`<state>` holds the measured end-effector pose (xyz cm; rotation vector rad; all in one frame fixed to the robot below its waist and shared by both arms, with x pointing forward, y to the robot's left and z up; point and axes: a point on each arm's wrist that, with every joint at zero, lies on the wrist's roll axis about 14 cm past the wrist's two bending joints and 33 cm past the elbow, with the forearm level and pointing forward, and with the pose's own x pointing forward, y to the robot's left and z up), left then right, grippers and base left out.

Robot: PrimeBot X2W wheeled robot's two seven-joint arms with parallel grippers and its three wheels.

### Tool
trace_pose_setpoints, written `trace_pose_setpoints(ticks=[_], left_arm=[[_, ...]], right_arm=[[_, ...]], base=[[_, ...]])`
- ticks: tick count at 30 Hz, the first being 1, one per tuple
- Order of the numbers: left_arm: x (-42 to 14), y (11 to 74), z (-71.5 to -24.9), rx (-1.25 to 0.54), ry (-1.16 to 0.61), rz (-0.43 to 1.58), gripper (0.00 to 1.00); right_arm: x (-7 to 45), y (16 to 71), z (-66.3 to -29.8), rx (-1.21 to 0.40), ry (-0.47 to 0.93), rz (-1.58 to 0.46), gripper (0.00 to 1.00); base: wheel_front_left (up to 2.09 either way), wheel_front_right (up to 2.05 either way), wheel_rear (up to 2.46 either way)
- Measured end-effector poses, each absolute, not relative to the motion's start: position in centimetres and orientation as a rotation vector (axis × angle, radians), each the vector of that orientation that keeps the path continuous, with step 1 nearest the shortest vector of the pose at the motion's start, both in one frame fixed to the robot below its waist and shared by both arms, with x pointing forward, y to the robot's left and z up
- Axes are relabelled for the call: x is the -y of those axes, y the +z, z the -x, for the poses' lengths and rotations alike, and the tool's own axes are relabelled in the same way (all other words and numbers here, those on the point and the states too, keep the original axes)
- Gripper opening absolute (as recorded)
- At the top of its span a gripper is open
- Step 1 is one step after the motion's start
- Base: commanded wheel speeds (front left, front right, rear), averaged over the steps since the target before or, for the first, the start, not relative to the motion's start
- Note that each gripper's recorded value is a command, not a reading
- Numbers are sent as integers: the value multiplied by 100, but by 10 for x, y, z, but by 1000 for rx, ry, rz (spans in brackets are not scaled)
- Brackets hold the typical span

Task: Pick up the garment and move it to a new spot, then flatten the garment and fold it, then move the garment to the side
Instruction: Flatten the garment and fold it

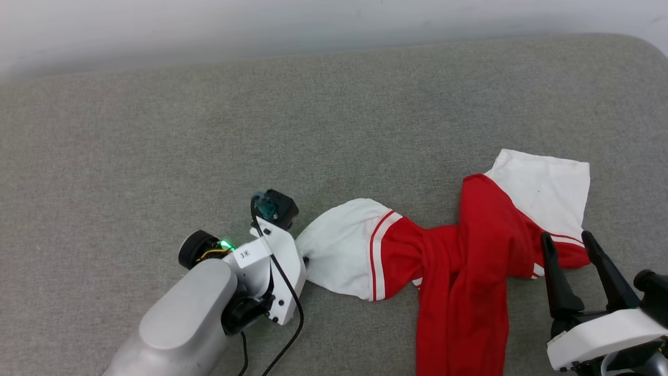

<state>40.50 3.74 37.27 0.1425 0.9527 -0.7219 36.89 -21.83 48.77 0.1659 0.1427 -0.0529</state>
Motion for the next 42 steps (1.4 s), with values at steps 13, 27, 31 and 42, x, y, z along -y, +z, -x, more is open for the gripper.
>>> trace_pose_setpoints(ticks=[13, 27, 31, 42], left_arm=[[-98, 407, -418, -722, -478, -102, 0], [-143, 471, -434, -476, -315, -18, 0], [-143, 472, -437, -465, -313, -4, 0], [-146, 464, -453, -456, -311, 6, 0]], right_arm=[[236, 486, -359, -155, -103, -224, 100], [291, 434, -392, -485, -207, -304, 100], [291, 417, -413, -637, -183, -304, 100], [262, 369, -442, -946, -82, -251, 100]], base=[[0, 0, 0], [0, 0, 0], [0, 0, 0], [0, 0, 0]])
